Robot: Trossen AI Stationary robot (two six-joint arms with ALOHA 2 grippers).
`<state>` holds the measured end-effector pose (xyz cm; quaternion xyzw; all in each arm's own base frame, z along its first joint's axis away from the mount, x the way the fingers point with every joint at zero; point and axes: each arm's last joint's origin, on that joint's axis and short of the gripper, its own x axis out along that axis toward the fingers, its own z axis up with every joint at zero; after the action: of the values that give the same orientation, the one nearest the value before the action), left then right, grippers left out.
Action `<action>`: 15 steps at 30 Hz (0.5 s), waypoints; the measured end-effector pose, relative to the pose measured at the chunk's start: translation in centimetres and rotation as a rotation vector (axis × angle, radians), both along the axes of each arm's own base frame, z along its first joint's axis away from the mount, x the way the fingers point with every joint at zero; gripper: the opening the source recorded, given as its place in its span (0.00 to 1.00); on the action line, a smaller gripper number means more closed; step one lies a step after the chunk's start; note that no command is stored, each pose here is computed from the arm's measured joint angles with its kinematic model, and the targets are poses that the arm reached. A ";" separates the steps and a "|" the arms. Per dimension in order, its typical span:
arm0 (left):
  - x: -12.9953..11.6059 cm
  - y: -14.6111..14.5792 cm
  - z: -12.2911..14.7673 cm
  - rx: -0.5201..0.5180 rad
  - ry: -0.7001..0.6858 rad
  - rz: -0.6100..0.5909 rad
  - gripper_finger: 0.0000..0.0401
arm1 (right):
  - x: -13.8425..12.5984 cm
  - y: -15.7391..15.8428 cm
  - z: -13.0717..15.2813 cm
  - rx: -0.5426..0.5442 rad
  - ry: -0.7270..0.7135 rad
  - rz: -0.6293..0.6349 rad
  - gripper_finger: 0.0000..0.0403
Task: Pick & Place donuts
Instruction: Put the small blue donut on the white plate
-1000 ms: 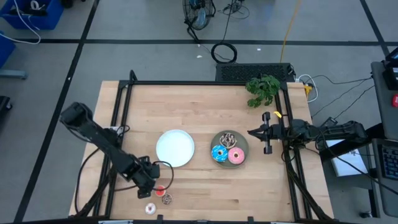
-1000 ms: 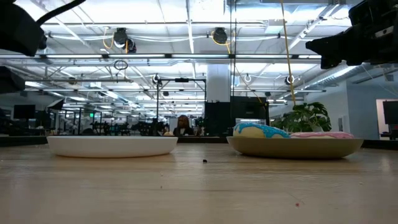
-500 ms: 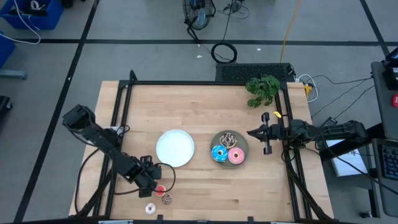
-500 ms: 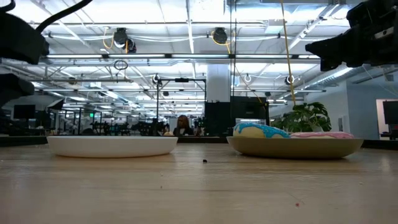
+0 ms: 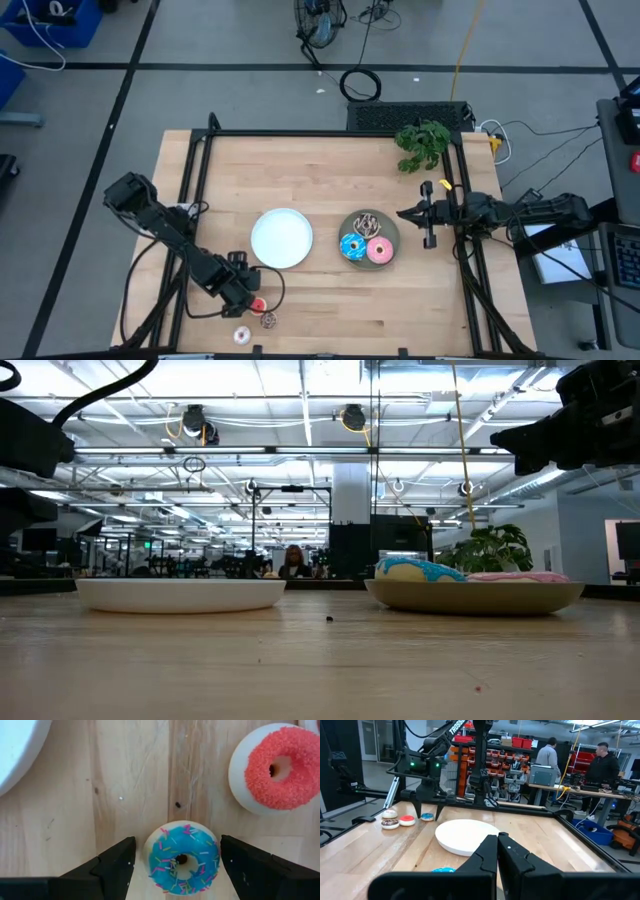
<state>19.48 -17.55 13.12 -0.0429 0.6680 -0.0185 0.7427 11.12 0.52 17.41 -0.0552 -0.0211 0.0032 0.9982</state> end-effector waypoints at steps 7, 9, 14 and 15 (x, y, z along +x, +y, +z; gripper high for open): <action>-0.3 0.1 -0.1 0.015 0.023 -0.032 0.59 | 0.0 0.0 0.0 0.000 0.000 0.000 0.00; -0.3 0.1 -0.1 0.019 0.025 -0.031 0.53 | 0.0 0.0 0.0 0.000 0.000 0.000 0.00; -0.5 0.2 -0.2 0.029 0.042 -0.028 0.38 | 0.0 0.0 0.0 0.000 0.000 0.000 0.00; -0.5 0.3 -0.1 0.028 0.050 -0.028 0.35 | 0.0 0.0 0.0 0.000 0.001 0.000 0.00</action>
<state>18.96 -17.29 12.98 -0.0238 0.6871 -0.0186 0.7259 11.13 0.52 17.40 -0.0551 -0.0208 0.0034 0.9983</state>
